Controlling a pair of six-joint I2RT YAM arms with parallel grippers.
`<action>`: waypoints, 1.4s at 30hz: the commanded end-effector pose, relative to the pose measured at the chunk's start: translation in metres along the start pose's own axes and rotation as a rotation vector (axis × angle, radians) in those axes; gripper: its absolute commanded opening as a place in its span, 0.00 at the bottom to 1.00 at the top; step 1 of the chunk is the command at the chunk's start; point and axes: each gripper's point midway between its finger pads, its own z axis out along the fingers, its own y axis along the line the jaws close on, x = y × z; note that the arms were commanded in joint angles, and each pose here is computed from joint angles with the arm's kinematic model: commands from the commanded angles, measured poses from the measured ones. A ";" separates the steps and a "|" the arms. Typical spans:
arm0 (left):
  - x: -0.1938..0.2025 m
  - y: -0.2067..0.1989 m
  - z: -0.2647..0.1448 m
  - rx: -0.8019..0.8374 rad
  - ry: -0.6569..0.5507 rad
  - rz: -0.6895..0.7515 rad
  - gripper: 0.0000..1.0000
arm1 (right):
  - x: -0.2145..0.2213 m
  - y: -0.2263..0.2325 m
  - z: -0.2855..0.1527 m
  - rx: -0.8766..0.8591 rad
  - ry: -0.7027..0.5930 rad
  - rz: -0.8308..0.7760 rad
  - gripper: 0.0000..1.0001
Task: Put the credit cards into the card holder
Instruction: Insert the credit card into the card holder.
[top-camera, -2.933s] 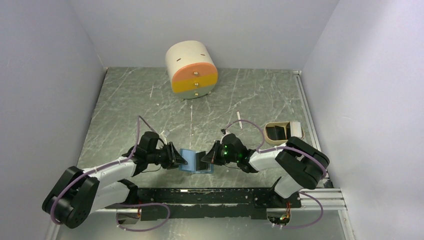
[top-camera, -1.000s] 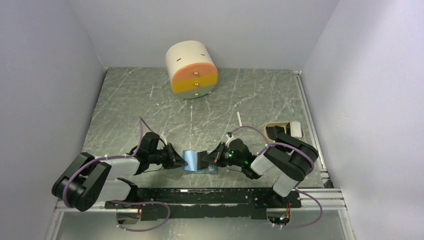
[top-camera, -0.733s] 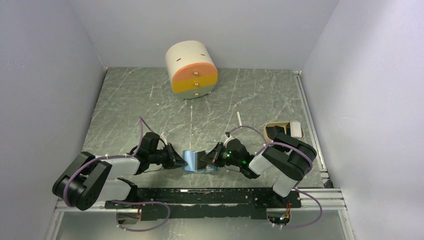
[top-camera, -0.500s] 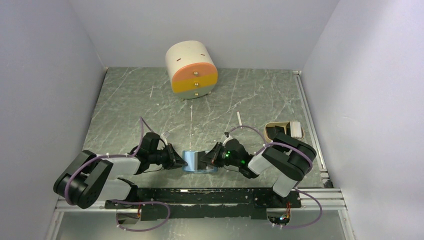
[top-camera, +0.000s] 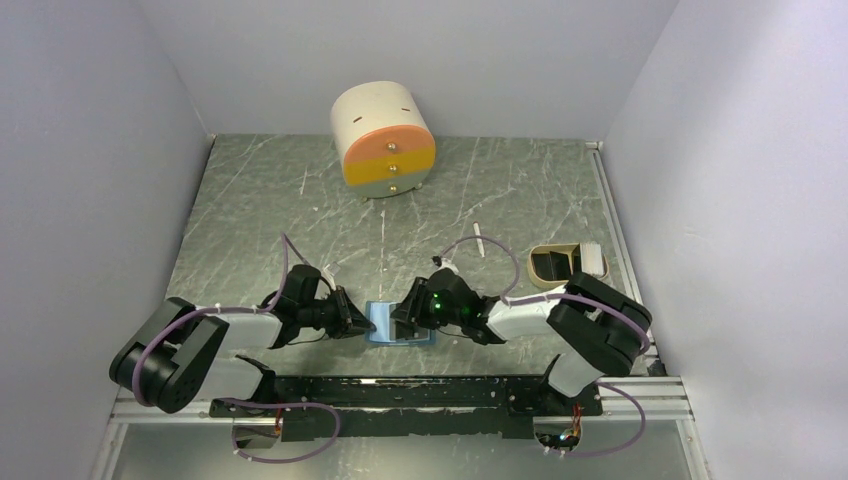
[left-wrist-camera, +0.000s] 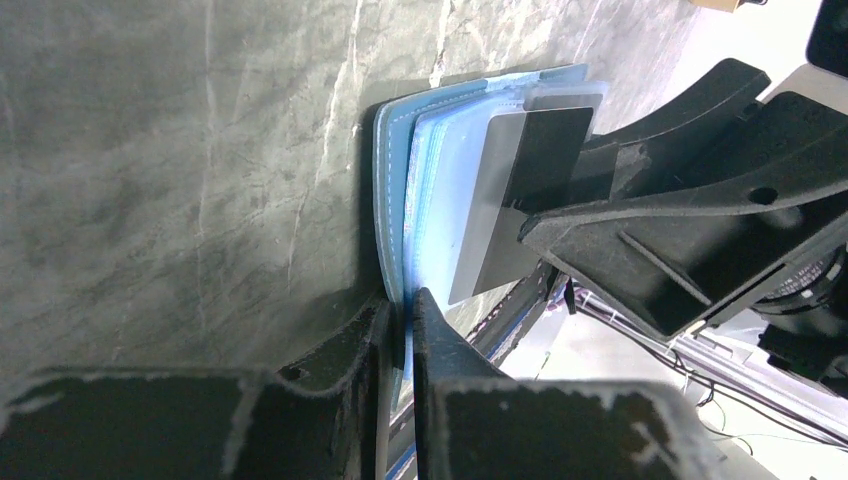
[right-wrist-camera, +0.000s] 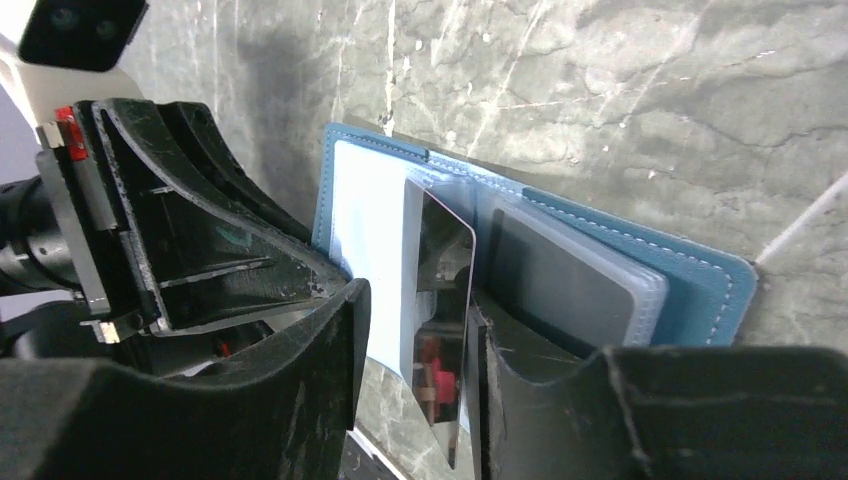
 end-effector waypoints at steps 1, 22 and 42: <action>-0.001 -0.002 -0.001 0.012 -0.004 0.028 0.14 | 0.012 -0.037 -0.006 0.203 0.026 -0.088 0.42; 0.000 -0.001 -0.003 0.012 -0.010 0.035 0.14 | 0.009 -0.045 -0.021 0.315 0.053 -0.160 0.51; -0.001 -0.010 -0.007 0.052 -0.022 0.064 0.18 | 0.028 -0.012 0.004 0.167 0.135 -0.119 0.51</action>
